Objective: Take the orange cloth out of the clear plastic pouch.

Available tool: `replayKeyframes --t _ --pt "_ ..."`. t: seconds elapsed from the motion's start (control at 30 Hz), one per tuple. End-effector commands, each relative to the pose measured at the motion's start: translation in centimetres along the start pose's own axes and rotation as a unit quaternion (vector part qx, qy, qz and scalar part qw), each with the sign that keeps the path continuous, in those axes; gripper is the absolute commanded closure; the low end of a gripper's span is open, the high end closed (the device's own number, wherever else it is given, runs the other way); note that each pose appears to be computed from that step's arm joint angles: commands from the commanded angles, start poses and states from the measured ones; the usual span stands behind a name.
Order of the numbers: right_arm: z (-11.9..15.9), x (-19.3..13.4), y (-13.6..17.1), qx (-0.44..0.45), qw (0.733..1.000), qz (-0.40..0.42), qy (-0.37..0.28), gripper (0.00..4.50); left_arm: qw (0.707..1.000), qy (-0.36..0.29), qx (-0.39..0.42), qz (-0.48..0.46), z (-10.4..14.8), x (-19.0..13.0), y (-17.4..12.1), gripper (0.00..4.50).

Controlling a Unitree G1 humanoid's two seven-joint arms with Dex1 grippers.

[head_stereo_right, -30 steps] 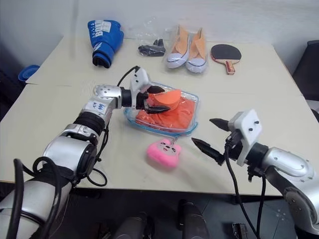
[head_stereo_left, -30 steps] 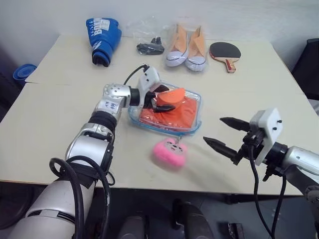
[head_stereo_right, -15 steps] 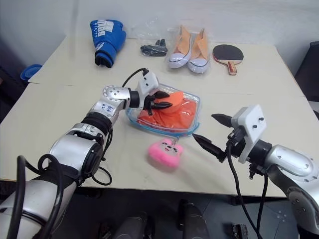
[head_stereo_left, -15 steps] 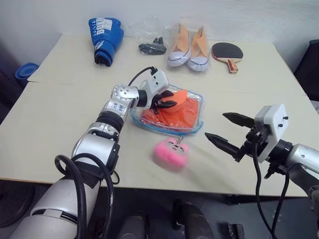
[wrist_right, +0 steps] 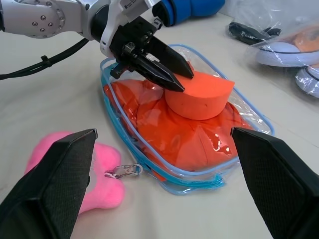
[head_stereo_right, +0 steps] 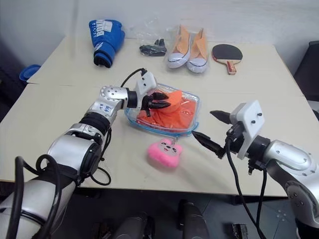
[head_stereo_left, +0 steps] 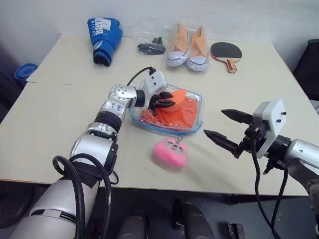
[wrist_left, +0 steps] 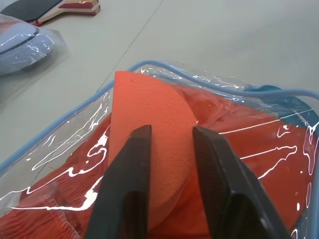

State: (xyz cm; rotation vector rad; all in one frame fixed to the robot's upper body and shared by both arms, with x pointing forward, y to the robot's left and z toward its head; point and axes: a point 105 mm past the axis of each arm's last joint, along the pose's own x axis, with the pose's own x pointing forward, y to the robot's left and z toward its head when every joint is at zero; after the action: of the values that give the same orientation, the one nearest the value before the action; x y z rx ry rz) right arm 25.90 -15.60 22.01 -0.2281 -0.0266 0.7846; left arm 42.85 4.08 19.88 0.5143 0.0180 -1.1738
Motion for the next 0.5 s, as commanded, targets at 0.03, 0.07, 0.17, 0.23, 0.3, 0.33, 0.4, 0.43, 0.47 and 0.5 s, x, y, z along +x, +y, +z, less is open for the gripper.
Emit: replayKeyframes --t 0.03,0.07,0.17,0.23,0.3,0.33,0.4,0.43,0.47,0.5 --pt "0.5 -0.1 0.1 -0.018 1.0 0.004 -0.008 0.0 0.999 -0.025 0.031 0.011 1.9 -0.9 1.0 1.66" --pt "0.5 -0.1 0.2 -0.018 1.0 0.005 -0.008 0.0 0.999 -0.026 0.032 0.013 1.9 -1.0 1.1 1.34" --pt "0.5 -0.3 0.3 -0.019 1.0 0.004 -0.005 0.0 0.998 -0.006 0.046 0.042 1.4 -1.7 1.9 0.42" --pt "0.4 -0.5 0.2 -0.019 1.0 0.001 -0.002 0.0 0.997 0.0 0.047 0.055 1.1 -1.8 2.2 0.03" --pt "0.3 -0.6 0.1 -0.02 1.0 -0.003 0.001 0.0 0.998 0.001 0.045 0.053 0.9 -1.7 2.1 0.03" --pt "0.2 -0.7 0.0 -0.02 1.0 -0.006 0.002 0.0 0.998 0.006 0.047 0.05 0.7 -1.4 1.9 0.03" --pt "0.2 -0.8 -0.1 -0.02 1.0 -0.009 0.003 0.0 0.998 0.011 0.045 0.046 0.3 -0.8 1.4 0.03" --pt "0.2 -0.8 -0.2 -0.021 1.0 -0.011 0.004 0.0 0.998 0.013 0.043 0.044 0.2 -0.4 1.2 0.03" --pt "0.2 -0.8 -0.2 -0.021 1.0 -0.012 0.004 0.0 0.998 0.014 0.042 0.042 0.1 -0.2 1.0 0.03" --pt "0.2 -0.9 -0.2 -0.022 1.0 -0.014 0.004 0.0 0.998 0.02 0.044 0.041 -0.2 0.2 0.8 0.03"
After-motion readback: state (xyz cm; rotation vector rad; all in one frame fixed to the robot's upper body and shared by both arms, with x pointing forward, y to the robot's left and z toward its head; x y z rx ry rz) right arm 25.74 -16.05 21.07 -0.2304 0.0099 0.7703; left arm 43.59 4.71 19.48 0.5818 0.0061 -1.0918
